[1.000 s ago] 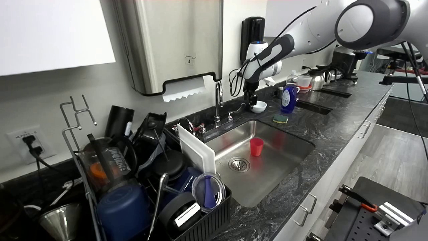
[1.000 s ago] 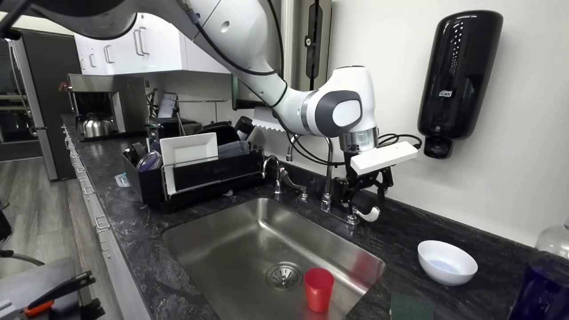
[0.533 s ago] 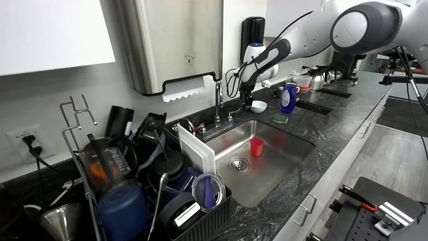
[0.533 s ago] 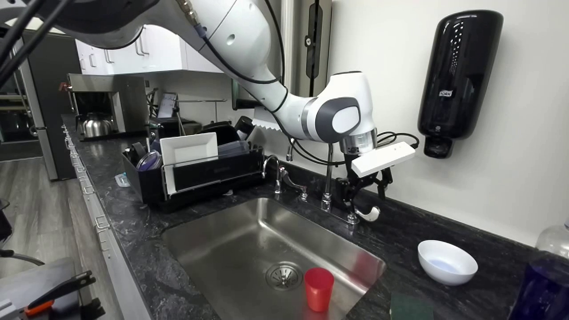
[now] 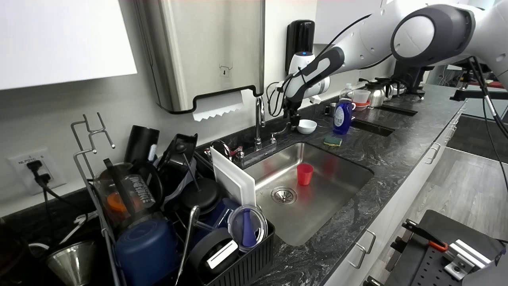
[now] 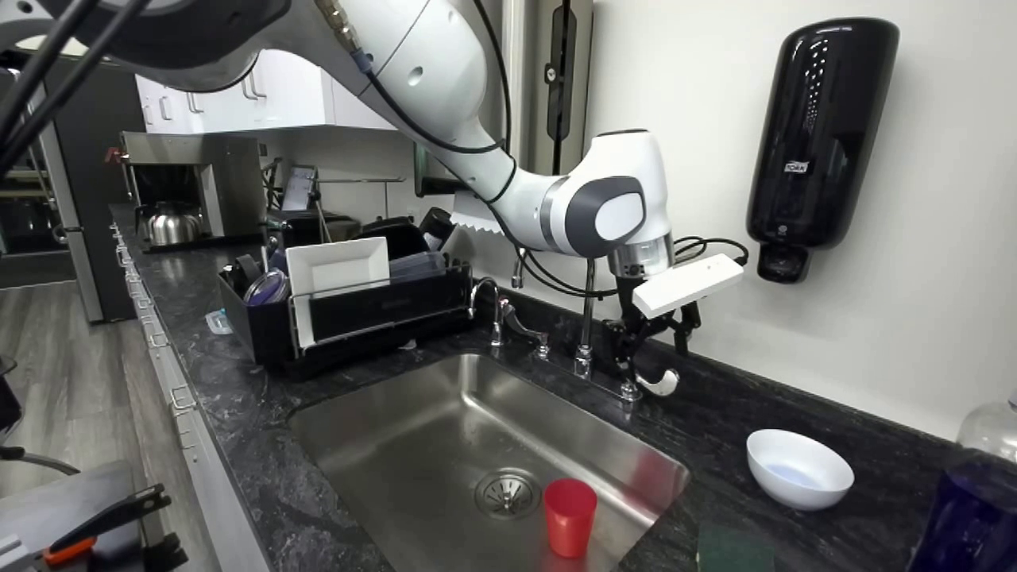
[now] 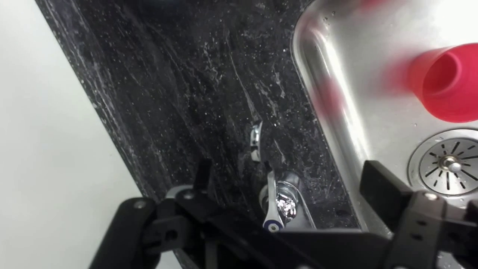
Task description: Open the tap
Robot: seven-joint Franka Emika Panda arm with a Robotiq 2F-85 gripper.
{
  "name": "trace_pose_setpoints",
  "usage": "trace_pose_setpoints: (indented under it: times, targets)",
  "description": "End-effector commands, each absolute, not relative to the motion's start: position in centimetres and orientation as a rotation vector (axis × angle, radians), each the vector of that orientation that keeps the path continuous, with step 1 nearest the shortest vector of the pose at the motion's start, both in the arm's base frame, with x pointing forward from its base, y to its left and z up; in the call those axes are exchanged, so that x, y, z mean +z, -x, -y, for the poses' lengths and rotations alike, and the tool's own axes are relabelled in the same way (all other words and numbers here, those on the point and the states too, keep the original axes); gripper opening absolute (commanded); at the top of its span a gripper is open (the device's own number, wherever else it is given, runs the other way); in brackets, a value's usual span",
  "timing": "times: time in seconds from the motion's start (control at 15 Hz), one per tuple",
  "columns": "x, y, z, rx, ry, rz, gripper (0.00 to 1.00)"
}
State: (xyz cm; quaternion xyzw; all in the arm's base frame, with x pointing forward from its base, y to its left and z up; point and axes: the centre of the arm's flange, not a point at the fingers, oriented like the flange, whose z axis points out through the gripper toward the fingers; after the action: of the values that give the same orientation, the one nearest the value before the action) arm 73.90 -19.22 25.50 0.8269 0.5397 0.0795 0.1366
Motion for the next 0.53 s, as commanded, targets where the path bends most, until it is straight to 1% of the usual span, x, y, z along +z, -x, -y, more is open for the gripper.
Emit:
trace_pose_setpoints:
  times: [0.0, 0.47]
  targets:
    - [24.6, -74.5, 20.2, 0.221, -2.387, -1.604, 1.0]
    - [23.0, -73.9, 20.4, 0.145, -2.436, -1.655, 1.0]
